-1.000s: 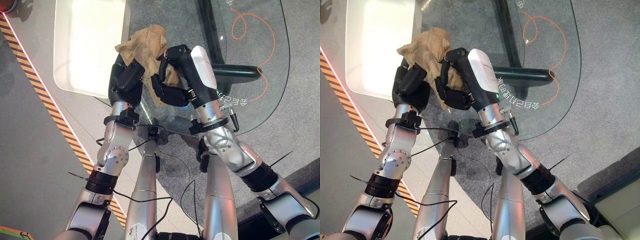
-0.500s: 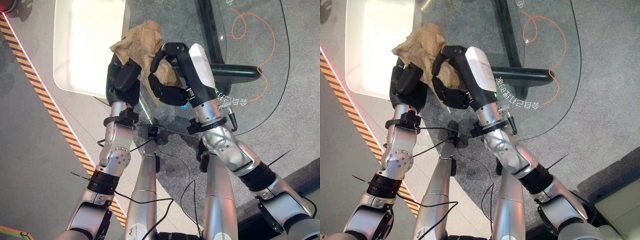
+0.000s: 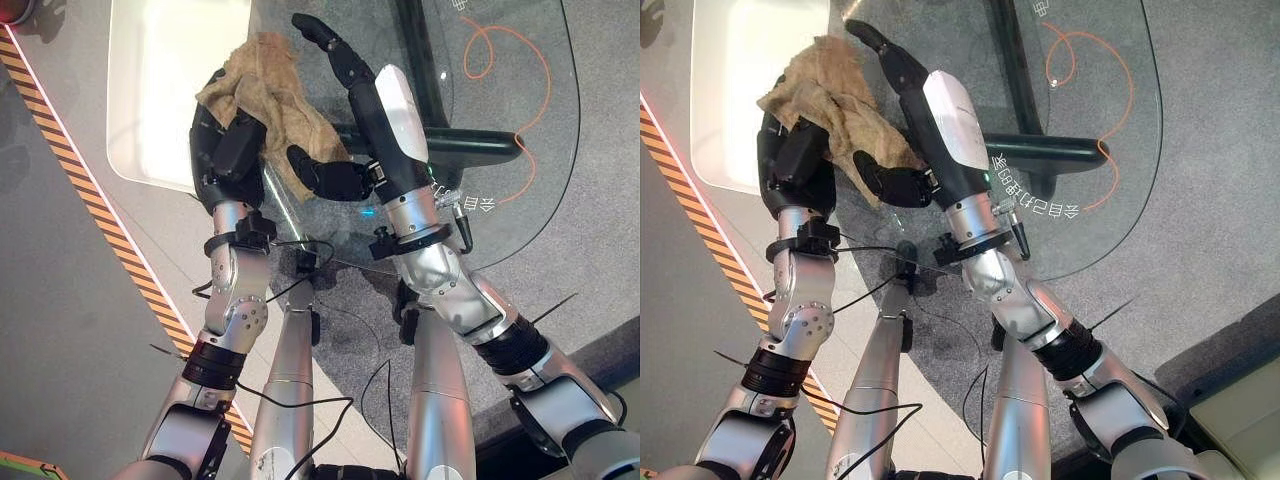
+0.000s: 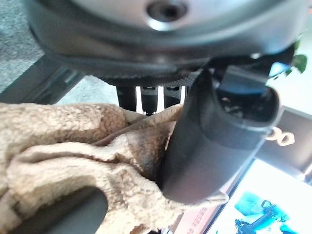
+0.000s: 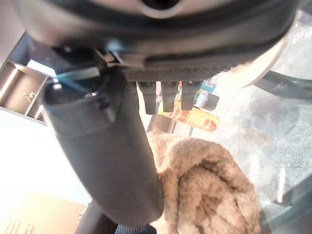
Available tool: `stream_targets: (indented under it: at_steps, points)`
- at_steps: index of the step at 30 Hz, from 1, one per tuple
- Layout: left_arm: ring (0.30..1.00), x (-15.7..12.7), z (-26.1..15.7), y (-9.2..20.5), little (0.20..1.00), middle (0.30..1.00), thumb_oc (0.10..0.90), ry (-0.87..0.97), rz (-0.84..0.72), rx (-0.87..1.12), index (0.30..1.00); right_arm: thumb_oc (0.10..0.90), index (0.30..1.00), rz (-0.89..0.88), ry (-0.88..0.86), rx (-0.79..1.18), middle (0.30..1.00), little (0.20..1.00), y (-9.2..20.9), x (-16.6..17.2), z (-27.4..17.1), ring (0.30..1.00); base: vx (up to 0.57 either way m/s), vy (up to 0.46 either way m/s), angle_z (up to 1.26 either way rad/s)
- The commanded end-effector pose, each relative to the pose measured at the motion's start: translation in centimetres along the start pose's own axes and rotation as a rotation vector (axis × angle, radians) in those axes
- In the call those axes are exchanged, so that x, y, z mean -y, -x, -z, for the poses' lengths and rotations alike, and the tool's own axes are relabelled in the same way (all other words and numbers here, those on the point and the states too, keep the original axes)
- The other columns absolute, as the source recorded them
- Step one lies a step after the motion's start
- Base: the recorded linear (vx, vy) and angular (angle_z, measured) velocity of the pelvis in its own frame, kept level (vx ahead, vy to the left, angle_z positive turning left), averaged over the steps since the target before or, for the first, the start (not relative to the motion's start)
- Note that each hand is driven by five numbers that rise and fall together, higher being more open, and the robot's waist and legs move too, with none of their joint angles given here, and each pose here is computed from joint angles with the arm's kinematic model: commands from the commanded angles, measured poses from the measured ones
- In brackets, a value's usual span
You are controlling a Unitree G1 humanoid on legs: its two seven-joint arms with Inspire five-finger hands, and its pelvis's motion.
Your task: Wipe the table with a cloth and put it in the basket.
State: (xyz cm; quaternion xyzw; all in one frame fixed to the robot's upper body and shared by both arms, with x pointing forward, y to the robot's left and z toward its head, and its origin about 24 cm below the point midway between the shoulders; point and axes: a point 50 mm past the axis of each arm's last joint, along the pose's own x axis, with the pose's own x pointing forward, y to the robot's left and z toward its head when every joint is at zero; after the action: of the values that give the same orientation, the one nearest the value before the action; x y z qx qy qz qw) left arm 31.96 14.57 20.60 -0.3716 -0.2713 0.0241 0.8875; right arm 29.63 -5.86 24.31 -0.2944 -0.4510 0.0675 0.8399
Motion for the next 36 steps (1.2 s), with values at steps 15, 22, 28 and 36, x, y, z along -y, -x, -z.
stream_targets:
  at_steps: [15,22,28,36]
  points:
    - [0.300,4.4,-8.0,-2.3,0.200,0.300,0.100,0.082,0.088,0.514,0.300,0.800,0.900,0.145,-0.027,0.304,0.900,0.900,-3.5,2.3,-6.0,0.900,0.00,0.000,0.00]
    - [0.300,4.1,-8.5,-2.7,0.200,0.300,0.100,0.076,0.034,0.563,0.300,0.800,0.900,0.169,-0.026,0.289,0.900,0.900,-3.5,2.5,-5.5,0.900,0.00,0.000,0.00]
    - [0.300,3.9,-9.0,-2.8,0.200,0.300,0.100,0.045,-0.025,0.626,0.300,0.800,0.900,0.198,-0.025,0.253,0.900,0.900,-3.2,3.0,-4.8,0.900,0.00,0.000,0.00]
    - [0.300,3.2,-9.2,-3.2,0.200,0.300,0.100,0.027,-0.115,0.687,0.300,0.800,0.900,0.230,-0.004,0.205,0.900,0.900,-3.0,3.2,-3.6,0.900,0.00,0.000,0.00]
